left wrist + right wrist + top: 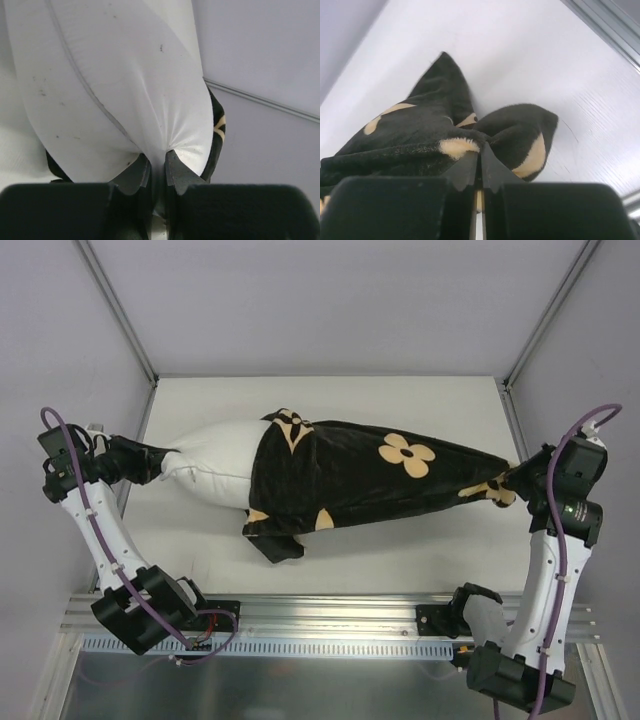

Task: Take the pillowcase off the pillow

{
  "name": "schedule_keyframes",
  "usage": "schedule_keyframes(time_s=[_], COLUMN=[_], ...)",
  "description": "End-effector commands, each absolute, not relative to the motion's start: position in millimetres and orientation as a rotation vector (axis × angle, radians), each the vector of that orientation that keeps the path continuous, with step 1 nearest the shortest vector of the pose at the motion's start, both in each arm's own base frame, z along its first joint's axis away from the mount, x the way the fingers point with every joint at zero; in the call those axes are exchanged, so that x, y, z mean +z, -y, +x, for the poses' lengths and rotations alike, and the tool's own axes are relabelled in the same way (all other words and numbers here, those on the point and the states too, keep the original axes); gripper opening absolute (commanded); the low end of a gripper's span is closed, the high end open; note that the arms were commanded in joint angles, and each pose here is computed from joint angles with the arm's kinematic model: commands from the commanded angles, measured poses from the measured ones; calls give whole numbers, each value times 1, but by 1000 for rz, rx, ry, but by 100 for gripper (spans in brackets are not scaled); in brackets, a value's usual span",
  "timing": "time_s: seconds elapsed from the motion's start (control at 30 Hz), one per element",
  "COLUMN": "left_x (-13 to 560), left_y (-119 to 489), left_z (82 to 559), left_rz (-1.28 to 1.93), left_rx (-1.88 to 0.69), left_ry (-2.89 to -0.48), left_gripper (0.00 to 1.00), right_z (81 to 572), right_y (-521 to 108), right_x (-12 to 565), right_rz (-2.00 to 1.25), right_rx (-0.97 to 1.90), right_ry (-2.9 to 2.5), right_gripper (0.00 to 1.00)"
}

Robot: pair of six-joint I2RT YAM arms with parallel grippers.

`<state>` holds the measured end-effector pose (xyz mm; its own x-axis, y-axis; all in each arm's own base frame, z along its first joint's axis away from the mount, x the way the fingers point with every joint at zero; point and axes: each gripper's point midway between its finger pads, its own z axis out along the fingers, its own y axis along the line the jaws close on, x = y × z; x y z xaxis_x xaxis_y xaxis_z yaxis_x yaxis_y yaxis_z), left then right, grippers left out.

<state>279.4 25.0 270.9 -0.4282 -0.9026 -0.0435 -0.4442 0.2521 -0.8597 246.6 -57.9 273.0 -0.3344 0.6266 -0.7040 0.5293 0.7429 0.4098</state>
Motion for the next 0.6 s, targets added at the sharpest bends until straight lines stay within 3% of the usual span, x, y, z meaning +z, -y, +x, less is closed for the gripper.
schedule_keyframes(time_s=[0.0, 0.17, 0.27, 0.3, 0.37, 0.4, 0.43, 0.5, 0.57], left_x=[312, 305, 284, 277, 277, 280, 282, 286, 293], left_y=[-48, -30, -18, -13, -10, -11, -12, -21, -29], left_z=[289, 277, 266, 264, 263, 263, 262, 262, 260], left_rz=[-1095, -1078, -1092, -1083, -1043, -1033, -1024, -1044, -1051], left_rx=[-982, -1012, -996, -1000, -990, -972, -948, -869, -788], left_ry=[-1843, -1856, -1883, -1901, -1916, -1914, -1911, -1901, -1887], left_gripper=[0, 0, 0, 11, 56, 79, 98, 99, 99], right_z=[223, 212, 215, 218, 228, 231, 238, 241, 247], right_y=[95, 92, 92, 92, 83, 81, 71, 63, 51], right_x=[236, 164, 172, 185, 204, 213, 231, 246, 266], right_rz=[1053, 1129, 1107, 1083, 1021, 1002, 948, 905, 828], right_rx=[-81, -90, -80, -68, 12, 36, 107, 142, 174], right_ry=[-2019, -2129, -2088, -2062, -2031, -2017, -1995, -1993, -1995], right_gripper=[1, 1, 2, 15, 45, 73, 81, 94, 98])
